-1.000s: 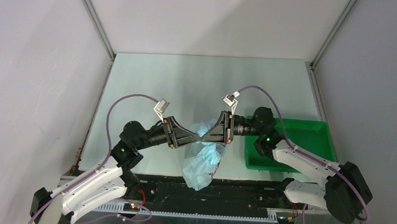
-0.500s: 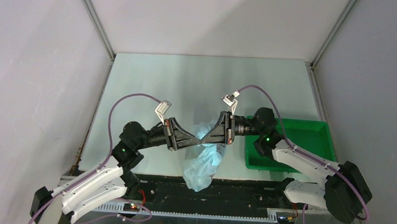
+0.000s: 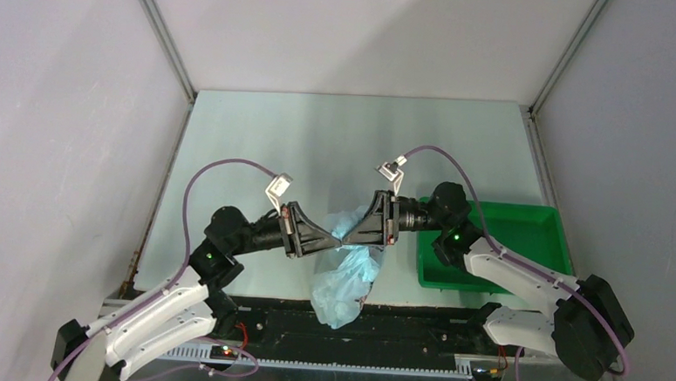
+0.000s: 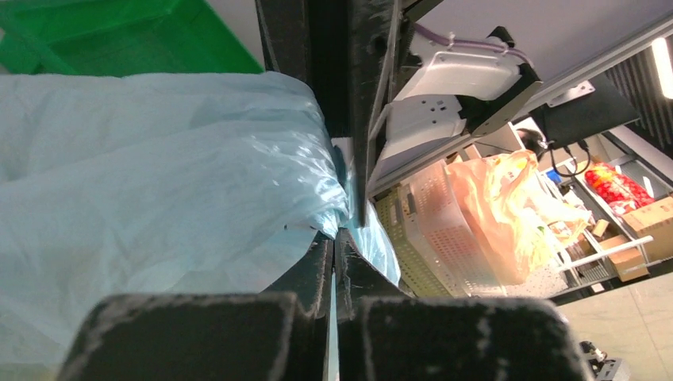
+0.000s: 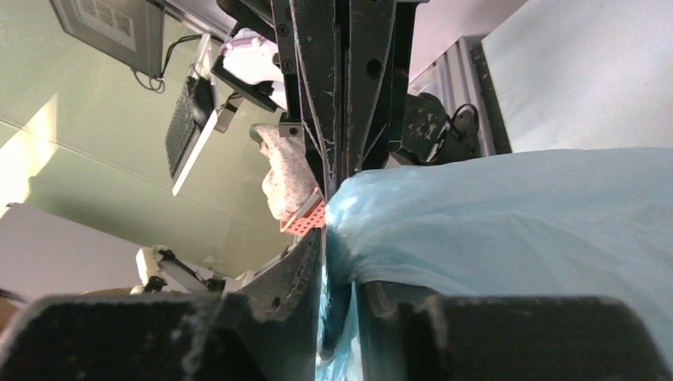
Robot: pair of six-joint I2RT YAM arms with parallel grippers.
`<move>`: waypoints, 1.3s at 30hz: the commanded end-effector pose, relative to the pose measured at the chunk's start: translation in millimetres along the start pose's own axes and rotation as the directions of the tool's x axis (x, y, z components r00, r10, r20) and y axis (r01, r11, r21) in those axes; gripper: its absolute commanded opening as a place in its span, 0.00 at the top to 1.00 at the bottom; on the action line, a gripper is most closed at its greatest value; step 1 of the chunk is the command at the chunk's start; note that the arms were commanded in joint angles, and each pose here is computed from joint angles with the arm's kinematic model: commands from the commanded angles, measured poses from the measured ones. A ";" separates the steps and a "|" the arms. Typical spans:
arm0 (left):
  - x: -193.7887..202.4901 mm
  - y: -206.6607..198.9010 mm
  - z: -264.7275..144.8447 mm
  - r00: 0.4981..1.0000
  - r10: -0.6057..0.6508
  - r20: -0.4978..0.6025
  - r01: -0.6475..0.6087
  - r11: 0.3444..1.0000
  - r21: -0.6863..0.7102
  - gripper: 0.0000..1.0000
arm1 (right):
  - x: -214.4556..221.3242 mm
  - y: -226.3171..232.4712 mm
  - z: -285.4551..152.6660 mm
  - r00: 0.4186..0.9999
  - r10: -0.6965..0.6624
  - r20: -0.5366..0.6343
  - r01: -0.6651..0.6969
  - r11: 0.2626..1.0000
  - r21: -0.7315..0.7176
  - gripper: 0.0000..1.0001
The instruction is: Place the fake fruits into the plastic bag and tie a complex knot
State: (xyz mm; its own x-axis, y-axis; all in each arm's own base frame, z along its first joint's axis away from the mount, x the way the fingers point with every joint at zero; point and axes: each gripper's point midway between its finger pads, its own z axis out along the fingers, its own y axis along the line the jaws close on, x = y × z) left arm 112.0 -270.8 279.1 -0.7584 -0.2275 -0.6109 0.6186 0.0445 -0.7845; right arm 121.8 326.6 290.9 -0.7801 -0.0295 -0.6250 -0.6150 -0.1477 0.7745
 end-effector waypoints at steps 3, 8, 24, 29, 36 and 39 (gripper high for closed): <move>-3.1 5.2 0.9 0.999 0.037 -0.001 -0.037 0.998 -0.048 1.00 | -21.8 10.5 -10.4 0.993 -0.091 0.073 0.085 0.994 0.071 0.43; -5.2 14.8 0.9 0.999 0.032 0.010 -0.030 0.995 -0.098 1.00 | -17.0 5.1 -37.0 0.992 -0.073 0.099 0.051 0.976 0.213 0.22; -9.4 16.9 -0.4 0.999 0.026 0.021 -0.023 0.990 -0.139 1.00 | 19.3 20.5 -79.6 0.939 -0.304 0.164 0.152 0.790 0.594 0.24; -9.3 16.5 -1.3 0.999 0.028 0.018 -0.026 0.990 -0.142 1.00 | 26.6 25.2 -71.8 0.900 -0.426 0.088 0.261 0.690 0.675 0.23; -8.9 15.1 -2.3 0.999 0.030 0.015 -0.027 0.989 -0.143 1.00 | 23.1 21.4 -68.0 0.833 -0.552 -0.024 0.377 0.537 0.754 0.21; -9.2 14.3 -2.2 0.999 0.029 0.015 -0.027 0.990 -0.142 1.00 | 24.6 22.7 -60.9 0.827 -0.560 -0.048 0.405 0.535 0.741 0.21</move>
State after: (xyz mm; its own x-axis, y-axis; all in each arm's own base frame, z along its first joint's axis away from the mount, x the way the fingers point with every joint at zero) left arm 129.2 -266.2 247.3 -0.7811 -0.2236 -0.5830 0.5416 0.2221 -0.8108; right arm 78.3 267.0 264.1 -0.3796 -0.0213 -0.9249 -0.7603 0.5768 0.2988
